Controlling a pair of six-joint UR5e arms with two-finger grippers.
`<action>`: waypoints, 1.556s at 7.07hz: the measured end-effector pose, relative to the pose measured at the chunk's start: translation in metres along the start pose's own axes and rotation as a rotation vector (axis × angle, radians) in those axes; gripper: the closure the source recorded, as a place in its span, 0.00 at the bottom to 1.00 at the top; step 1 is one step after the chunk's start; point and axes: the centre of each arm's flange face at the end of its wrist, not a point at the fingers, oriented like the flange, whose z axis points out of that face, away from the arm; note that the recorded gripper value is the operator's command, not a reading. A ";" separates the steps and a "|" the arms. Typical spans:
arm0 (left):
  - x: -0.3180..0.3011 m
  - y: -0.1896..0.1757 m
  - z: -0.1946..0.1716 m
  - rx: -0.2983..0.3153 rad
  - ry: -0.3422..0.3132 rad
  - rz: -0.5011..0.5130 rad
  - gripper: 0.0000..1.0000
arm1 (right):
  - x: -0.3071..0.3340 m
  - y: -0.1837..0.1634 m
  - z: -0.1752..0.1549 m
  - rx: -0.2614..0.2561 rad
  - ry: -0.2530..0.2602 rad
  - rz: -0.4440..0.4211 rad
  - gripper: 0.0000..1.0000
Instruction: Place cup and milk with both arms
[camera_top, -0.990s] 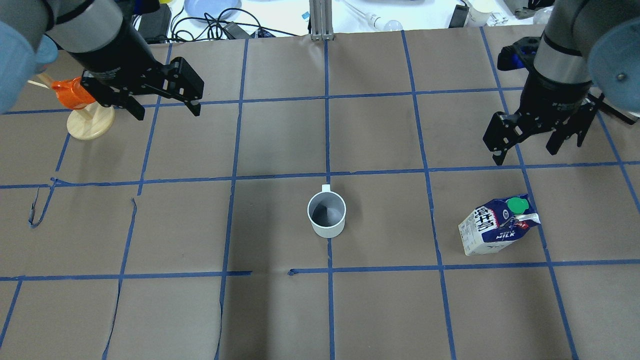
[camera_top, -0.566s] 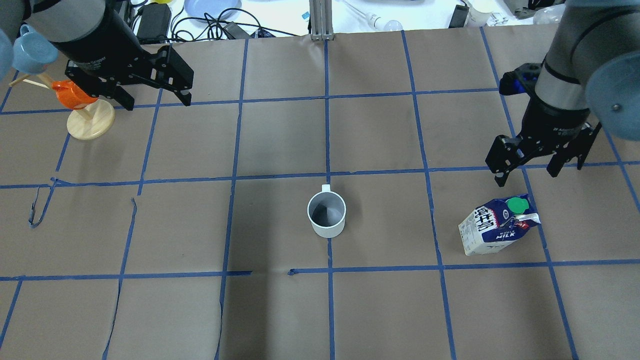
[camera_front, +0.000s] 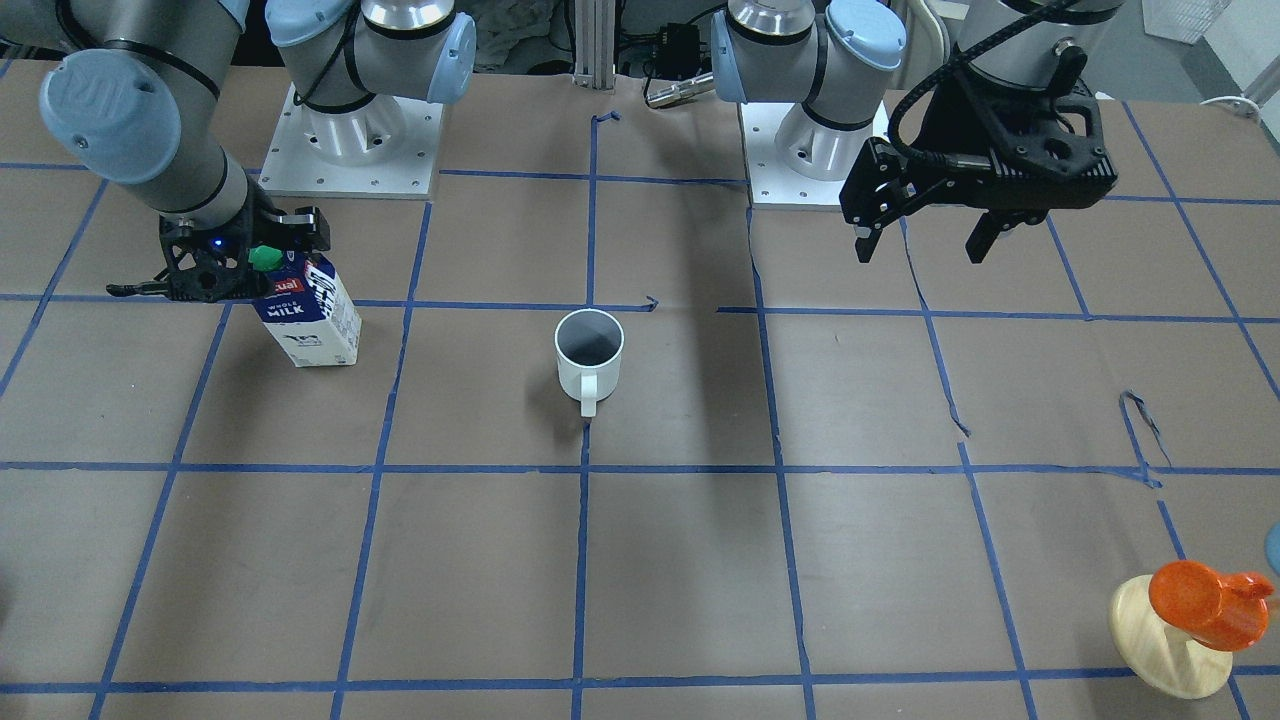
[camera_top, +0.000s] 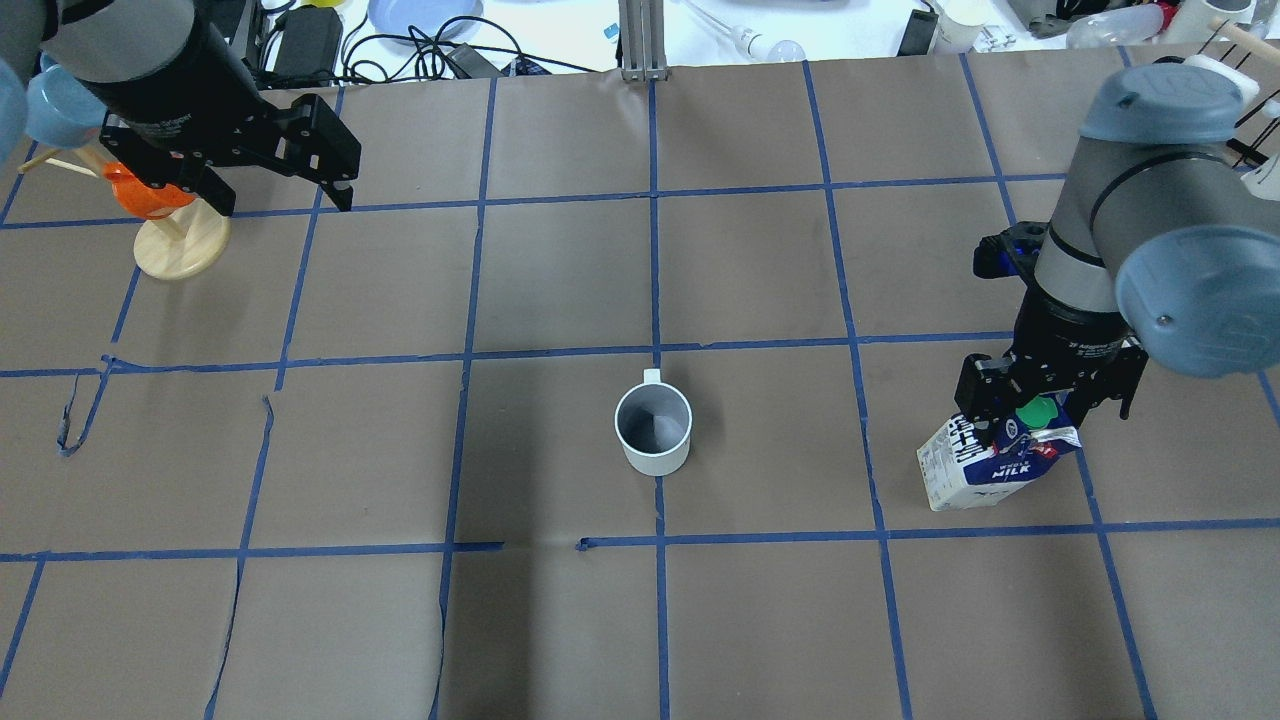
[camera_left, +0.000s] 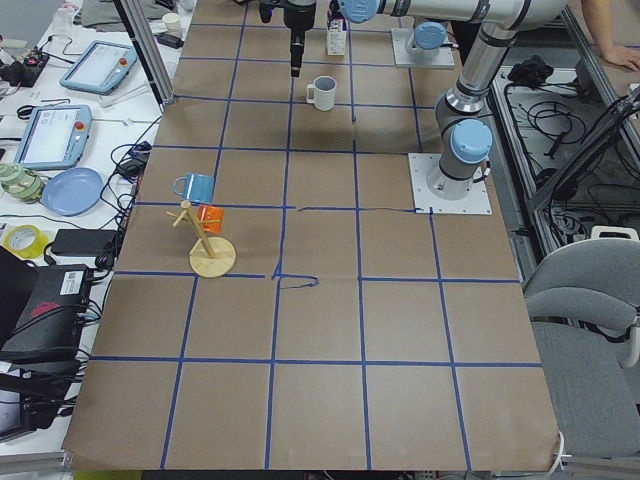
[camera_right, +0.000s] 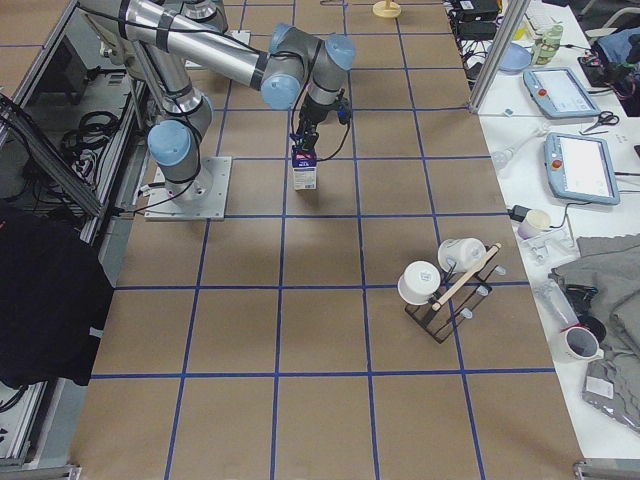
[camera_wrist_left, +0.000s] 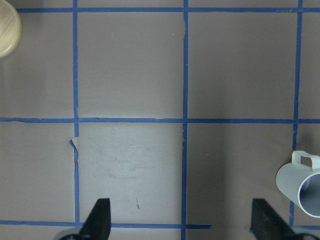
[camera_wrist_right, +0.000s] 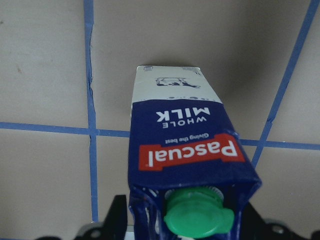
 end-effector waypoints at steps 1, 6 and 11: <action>0.000 0.000 0.001 -0.002 0.000 0.001 0.00 | 0.001 0.000 0.000 -0.002 0.002 -0.001 0.65; 0.002 0.001 0.001 -0.007 0.001 0.017 0.00 | 0.008 -0.013 -0.035 0.056 0.025 0.017 0.68; 0.002 0.002 0.001 -0.012 0.000 0.019 0.00 | -0.084 -0.078 -0.092 0.129 0.017 0.065 0.67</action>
